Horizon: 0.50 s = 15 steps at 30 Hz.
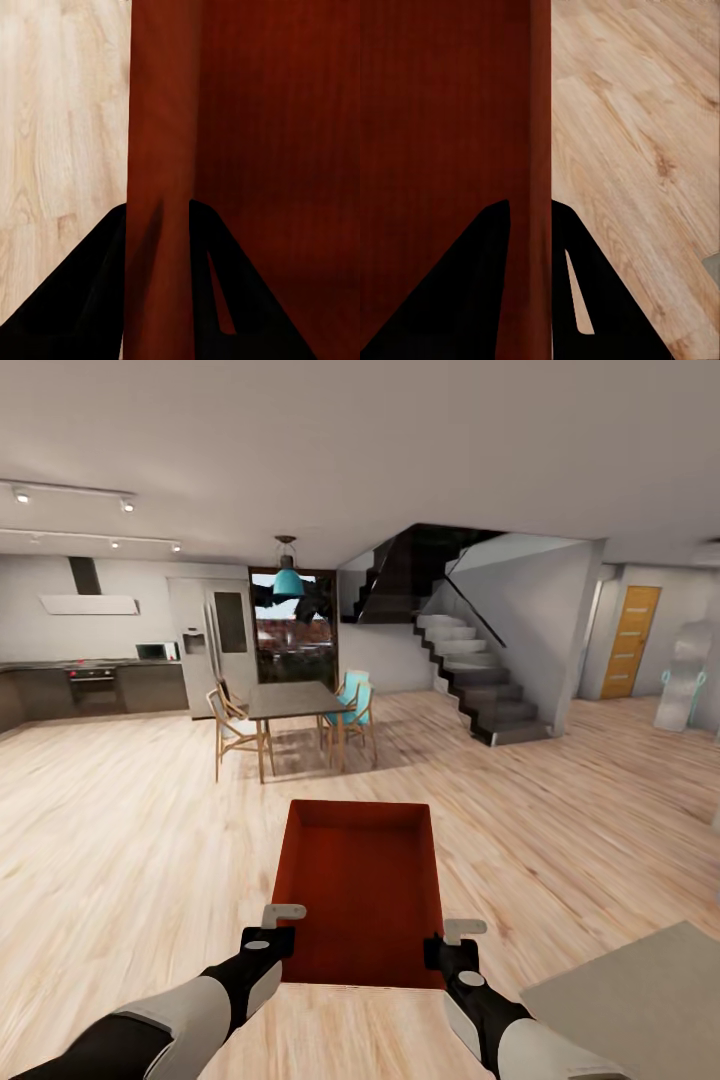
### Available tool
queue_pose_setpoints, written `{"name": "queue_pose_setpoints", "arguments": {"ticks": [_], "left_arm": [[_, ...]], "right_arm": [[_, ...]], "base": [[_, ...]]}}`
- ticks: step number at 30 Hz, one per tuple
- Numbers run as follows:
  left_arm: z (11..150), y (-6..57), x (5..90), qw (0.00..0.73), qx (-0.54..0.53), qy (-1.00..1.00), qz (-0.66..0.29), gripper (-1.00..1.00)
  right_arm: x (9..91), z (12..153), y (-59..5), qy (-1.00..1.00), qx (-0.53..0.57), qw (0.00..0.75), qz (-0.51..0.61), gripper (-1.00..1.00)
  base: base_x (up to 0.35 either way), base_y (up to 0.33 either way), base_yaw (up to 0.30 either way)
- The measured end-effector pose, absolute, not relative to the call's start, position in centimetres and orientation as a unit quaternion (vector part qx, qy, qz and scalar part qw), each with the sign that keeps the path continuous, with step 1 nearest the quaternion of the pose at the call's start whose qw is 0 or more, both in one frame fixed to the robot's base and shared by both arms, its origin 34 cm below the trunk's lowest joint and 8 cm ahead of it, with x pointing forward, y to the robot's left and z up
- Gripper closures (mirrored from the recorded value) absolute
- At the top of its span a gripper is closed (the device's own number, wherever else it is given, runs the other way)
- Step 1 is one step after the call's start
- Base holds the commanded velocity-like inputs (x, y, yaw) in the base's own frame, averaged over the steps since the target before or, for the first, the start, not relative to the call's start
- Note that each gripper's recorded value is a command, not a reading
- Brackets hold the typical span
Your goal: Move the two storage containers from the living room to the garage. In the garage, place one container on the floor and stack the other container on top of it (either order is fine).
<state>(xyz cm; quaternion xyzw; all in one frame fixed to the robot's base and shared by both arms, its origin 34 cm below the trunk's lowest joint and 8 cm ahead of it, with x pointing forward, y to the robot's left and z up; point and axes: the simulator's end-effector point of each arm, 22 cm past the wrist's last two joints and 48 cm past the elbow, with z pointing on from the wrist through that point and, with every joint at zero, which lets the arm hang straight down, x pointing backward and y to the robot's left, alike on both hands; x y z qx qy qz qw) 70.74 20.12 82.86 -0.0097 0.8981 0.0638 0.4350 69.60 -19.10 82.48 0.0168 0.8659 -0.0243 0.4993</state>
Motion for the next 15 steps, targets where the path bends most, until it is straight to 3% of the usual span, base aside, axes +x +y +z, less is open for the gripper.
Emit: {"name": "queue_pose_setpoints", "arguments": {"ticks": [15], "left_arm": [[82.84, 20.13, 70.73, 0.435, -0.01, 0.898, 0.064, 1.0]], "right_arm": [[69.61, 82.5, -19.1, 0.866, 0.016, 0.499, -0.025, 1.0]], "base": [[0.321, 0.116, -0.013]]}}
